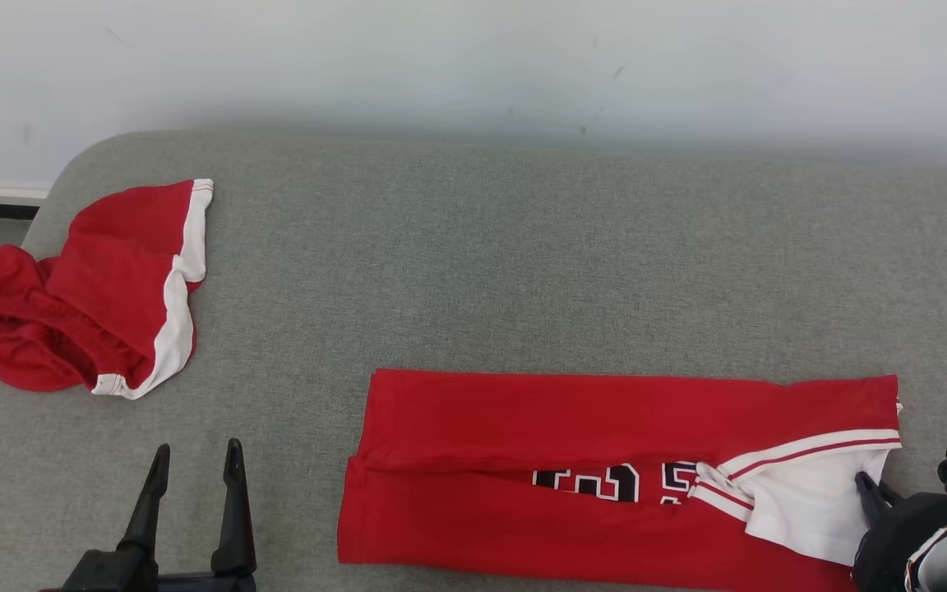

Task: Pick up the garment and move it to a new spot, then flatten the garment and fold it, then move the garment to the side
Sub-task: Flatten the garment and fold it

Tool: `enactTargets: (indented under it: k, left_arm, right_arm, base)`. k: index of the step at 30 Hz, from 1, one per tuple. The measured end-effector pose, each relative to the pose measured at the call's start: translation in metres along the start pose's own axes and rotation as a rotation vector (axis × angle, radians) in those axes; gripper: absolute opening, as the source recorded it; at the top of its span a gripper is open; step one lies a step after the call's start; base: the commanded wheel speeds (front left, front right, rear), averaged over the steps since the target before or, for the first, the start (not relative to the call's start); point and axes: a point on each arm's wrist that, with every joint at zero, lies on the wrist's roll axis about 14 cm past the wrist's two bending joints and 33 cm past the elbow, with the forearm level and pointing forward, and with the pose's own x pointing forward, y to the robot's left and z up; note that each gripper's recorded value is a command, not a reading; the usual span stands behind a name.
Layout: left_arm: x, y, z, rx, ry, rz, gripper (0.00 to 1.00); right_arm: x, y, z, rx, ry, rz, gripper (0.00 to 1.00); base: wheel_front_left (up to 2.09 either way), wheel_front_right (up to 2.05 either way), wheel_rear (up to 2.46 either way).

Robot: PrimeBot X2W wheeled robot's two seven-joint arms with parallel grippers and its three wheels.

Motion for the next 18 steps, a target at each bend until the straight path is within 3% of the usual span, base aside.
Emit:
enactTargets:
  k: [4,13,18]
  left_arm:
    - [0.001,-0.001,0.000,-0.003,-0.003,-0.003,1.00]
    - [0.003,-0.008,0.002,0.001,-0.011,-0.027,1.00]
    - [0.004,-0.010,0.002,-0.002,-0.012,-0.033,1.00]
  right_arm:
    - [-0.002,-0.014,0.006,0.012,-0.014,-0.027,0.00]
    - [-0.030,-0.098,0.035,-0.009,-0.087,-0.212,0.00]
    - [-0.036,-0.095,0.054,-0.021,-0.157,-0.199,0.00]
  base:
    - [0.00,0.00,0.00]
    - [0.00,0.00,0.00]
    - [0.00,0.00,0.00]
